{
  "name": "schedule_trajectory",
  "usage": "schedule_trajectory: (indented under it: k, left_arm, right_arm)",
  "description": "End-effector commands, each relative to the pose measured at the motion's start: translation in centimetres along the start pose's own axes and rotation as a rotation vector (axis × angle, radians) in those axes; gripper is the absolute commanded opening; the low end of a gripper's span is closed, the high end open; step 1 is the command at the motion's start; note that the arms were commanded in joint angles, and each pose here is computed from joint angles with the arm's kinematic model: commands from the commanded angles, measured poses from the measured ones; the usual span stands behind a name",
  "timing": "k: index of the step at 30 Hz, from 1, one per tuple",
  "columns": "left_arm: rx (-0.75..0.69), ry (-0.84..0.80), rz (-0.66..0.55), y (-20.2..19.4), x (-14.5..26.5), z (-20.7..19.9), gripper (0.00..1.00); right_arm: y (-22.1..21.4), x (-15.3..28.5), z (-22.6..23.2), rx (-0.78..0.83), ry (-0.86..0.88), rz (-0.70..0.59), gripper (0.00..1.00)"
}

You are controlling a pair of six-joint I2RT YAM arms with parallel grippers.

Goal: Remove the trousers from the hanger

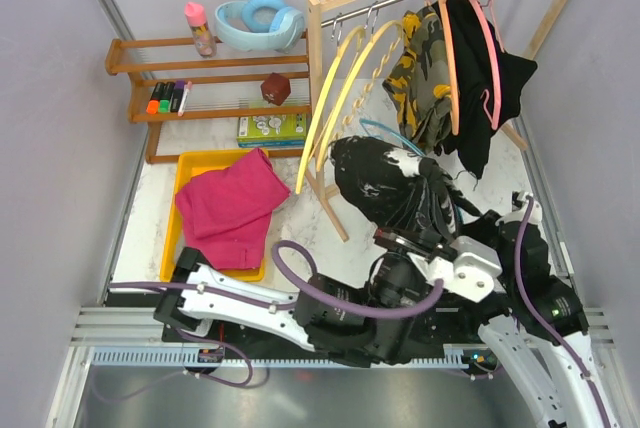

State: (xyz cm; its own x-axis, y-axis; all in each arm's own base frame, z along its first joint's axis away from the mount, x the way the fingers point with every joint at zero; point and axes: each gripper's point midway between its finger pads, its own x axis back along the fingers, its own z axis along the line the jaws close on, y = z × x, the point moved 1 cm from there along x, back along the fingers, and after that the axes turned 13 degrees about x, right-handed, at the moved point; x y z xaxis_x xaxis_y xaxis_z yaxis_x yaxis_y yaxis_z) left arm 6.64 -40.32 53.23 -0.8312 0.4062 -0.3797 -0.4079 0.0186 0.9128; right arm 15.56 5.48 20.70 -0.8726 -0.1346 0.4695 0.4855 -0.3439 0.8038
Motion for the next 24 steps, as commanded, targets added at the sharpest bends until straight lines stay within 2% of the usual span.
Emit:
schedule_trajectory:
  k: [1,3,4,5,9,10,12,14,17,20,24]
  left_arm:
    - [0.465,-0.020,-0.171,8.4,-1.3,8.5,0.02]
    - [0.526,-0.068,-0.169,8.9,-1.4,8.1,0.02]
    - [0.538,-0.103,-0.184,9.3,-1.4,7.7,0.02]
    - [0.585,-0.125,-0.180,9.6,-1.3,7.5,0.02]
    - [0.637,-0.129,-0.197,10.0,-1.2,7.9,0.02]
    - [0.638,-0.123,-0.207,10.0,-1.2,8.1,0.02]
    - [0.651,-0.124,-0.217,10.2,-1.2,8.5,0.02]
    - [0.665,-0.117,-0.219,10.3,-1.1,8.7,0.02]
    - [0.657,-0.116,-0.211,10.1,-1.2,8.6,0.02]
    - [0.577,-0.125,-0.190,9.1,-1.1,7.1,0.02]
    - [0.463,-0.186,-0.148,6.1,-0.3,3.7,0.02]
  right_arm:
    - [-1.7,-1.3,-0.1,-0.015,0.018,0.029,0.00]
    - [-1.7,-1.8,1.9,0.014,0.136,0.040,0.00]
    - [-2.1,-1.6,4.2,0.022,0.277,0.061,0.00]
    - [-2.3,-1.5,4.9,0.024,0.324,0.065,0.00]
    - [-2.9,-1.5,3.8,0.016,0.268,0.085,0.00]
    - [-3.8,-1.5,2.6,0.024,0.204,0.122,0.00]
    - [-3.1,-1.5,-0.6,0.029,0.009,0.081,0.00]
    - [-2.3,-0.9,-1.7,-0.020,-0.056,0.025,0.00]
    - [-0.7,-0.1,-1.5,-0.052,-0.054,-0.040,0.00]
    - [2.4,1.3,0.9,-0.048,0.070,-0.152,0.00]
    - [4.8,3.1,3.8,0.071,0.175,-0.117,0.00]
